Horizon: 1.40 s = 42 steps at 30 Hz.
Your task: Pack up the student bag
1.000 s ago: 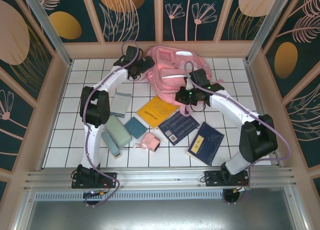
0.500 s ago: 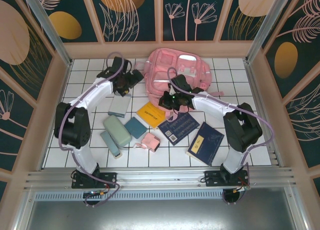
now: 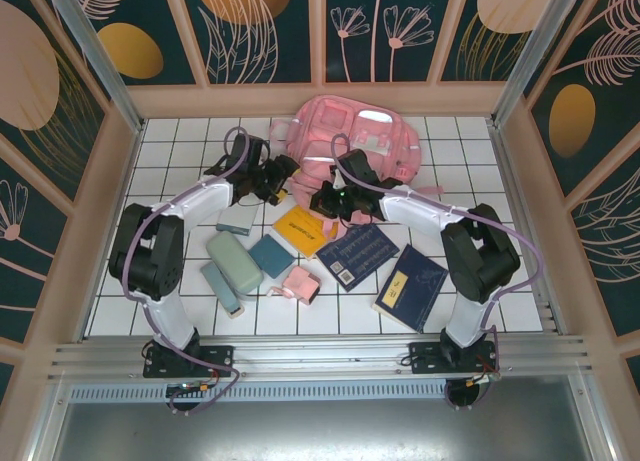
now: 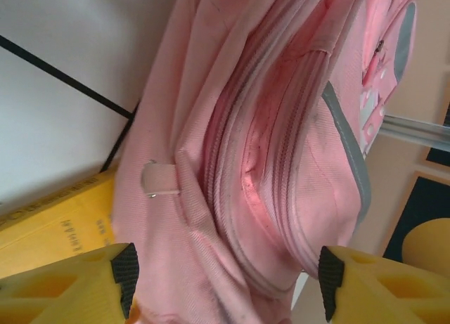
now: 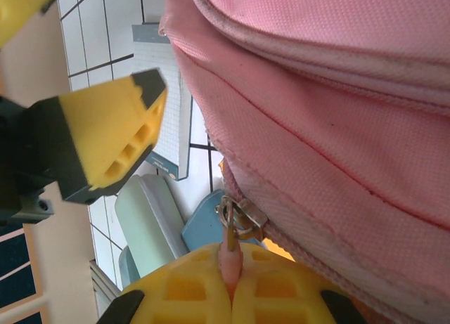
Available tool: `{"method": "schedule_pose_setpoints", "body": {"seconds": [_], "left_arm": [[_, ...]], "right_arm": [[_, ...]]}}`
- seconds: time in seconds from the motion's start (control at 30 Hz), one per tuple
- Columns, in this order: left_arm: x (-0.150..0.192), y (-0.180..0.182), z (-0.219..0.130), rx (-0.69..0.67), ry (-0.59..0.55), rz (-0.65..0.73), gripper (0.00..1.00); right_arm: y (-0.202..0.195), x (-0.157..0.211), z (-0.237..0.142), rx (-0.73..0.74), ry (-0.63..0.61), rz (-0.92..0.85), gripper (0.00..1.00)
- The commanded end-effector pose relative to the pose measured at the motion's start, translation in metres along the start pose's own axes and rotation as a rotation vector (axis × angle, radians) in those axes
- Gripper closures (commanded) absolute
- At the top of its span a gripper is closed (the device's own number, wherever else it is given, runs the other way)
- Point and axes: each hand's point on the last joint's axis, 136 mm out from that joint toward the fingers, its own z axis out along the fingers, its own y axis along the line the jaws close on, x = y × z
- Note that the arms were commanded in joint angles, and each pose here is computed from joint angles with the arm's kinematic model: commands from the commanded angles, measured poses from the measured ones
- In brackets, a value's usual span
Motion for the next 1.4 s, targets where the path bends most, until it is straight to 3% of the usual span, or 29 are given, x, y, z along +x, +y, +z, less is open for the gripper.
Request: {"method": "schedule_pose_setpoints", "body": {"seconds": [0.0,0.13,0.23,0.33,0.43,0.47,0.67,1.2,1.37], "left_arm": [[0.009,-0.001,0.02,0.021,0.043,-0.02,0.32],[0.01,0.0,0.031,-0.008,0.05,-0.014,0.35],[0.005,0.002,0.036,-0.018,0.036,-0.023,0.46],[-0.002,0.0,0.039,-0.036,0.011,-0.021,0.64],[-0.012,-0.003,0.036,-0.044,-0.018,-0.013,0.94],[-0.016,-0.004,0.033,-0.041,-0.028,-0.009,1.0],[-0.043,0.004,0.016,-0.058,-0.092,-0.033,1.0],[-0.084,0.001,-0.015,-0.064,-0.192,-0.03,1.0],[-0.087,-0.006,-0.02,-0.049,-0.195,-0.01,1.0]], "right_arm": [[0.02,0.004,0.003,-0.078,0.009,-0.029,1.0],[0.019,0.004,0.007,-0.074,0.014,-0.03,1.0],[0.02,0.006,0.01,-0.073,0.021,-0.032,1.0],[0.016,0.008,0.013,-0.053,0.028,-0.032,1.0],[0.009,0.011,0.012,-0.022,0.029,-0.029,1.0],[0.005,0.012,0.011,-0.002,0.026,-0.032,1.0],[-0.024,0.016,0.001,0.101,0.011,-0.026,1.0],[-0.086,0.034,-0.037,0.172,0.025,0.048,1.0],[-0.126,0.018,-0.061,0.226,-0.024,0.118,1.0]]}}
